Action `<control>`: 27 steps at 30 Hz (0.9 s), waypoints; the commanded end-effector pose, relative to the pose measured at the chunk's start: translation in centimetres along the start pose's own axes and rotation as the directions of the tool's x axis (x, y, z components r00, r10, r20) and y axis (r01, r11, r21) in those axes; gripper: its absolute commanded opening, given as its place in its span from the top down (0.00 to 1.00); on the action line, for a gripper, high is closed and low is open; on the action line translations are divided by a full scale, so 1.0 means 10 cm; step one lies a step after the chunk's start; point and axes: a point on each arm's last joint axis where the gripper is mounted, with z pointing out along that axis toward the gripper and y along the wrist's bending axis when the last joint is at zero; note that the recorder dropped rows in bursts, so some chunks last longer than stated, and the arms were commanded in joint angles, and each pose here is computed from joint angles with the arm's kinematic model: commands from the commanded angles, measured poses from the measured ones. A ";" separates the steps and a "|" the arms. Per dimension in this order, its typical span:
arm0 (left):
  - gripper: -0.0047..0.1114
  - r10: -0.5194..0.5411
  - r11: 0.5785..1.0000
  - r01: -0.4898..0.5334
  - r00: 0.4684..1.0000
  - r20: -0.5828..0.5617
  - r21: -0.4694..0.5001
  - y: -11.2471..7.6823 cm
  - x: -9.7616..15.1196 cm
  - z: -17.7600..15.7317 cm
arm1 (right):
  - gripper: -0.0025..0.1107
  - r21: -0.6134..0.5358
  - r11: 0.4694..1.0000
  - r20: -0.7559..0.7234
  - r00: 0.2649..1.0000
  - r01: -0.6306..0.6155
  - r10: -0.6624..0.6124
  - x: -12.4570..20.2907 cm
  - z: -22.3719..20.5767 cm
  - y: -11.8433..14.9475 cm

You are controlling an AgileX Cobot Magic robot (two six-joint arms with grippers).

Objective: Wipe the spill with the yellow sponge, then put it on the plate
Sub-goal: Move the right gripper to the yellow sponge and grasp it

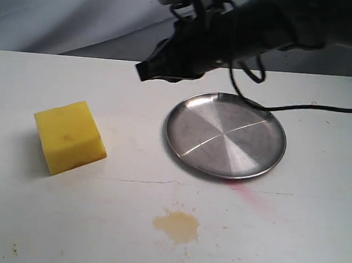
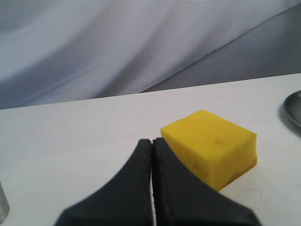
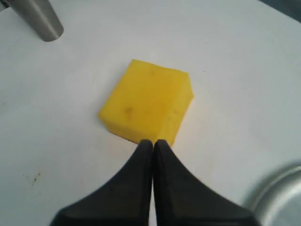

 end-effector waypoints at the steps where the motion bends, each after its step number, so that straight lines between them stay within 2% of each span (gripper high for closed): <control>1: 0.96 -0.005 1.000 0.005 1.000 0.009 0.005 0.00 0.00 0.00 | 0.90 -0.107 0.994 -0.055 0.998 0.024 -0.030 -0.13 0.46 0.04; 3: 0.96 -0.005 1.000 0.005 1.000 0.009 0.005 0.00 0.00 0.00 | 0.81 -0.119 0.993 -0.065 0.998 0.017 -0.025 -0.16 0.63 0.02; 7: 0.96 -0.005 1.000 0.005 1.000 0.009 0.005 0.00 0.00 0.00 | 0.48 -0.097 0.994 -0.082 0.996 -0.044 0.036 -0.15 0.96 -0.08; 9: 0.96 -0.005 1.000 0.005 1.000 0.009 0.005 0.00 0.00 0.00 | 0.39 -0.089 0.994 -0.083 0.995 -0.056 0.048 -0.11 1.10 -0.13; 14: 0.96 -0.005 1.000 0.005 1.000 0.009 0.005 0.00 0.00 0.00 | 0.33 -0.089 0.993 -0.115 0.991 -0.077 0.066 0.04 1.45 -0.24; 19: 0.96 -0.005 1.000 0.005 1.000 0.009 0.005 0.00 0.00 0.00 | 0.23 -0.076 0.985 -0.127 0.981 -0.156 0.145 0.18 1.73 -0.36; 27: 0.96 -0.005 1.000 0.005 1.000 0.009 0.005 0.00 0.00 0.00 | 0.22 -0.110 0.977 -0.165 0.972 -0.183 0.164 0.40 2.14 -0.31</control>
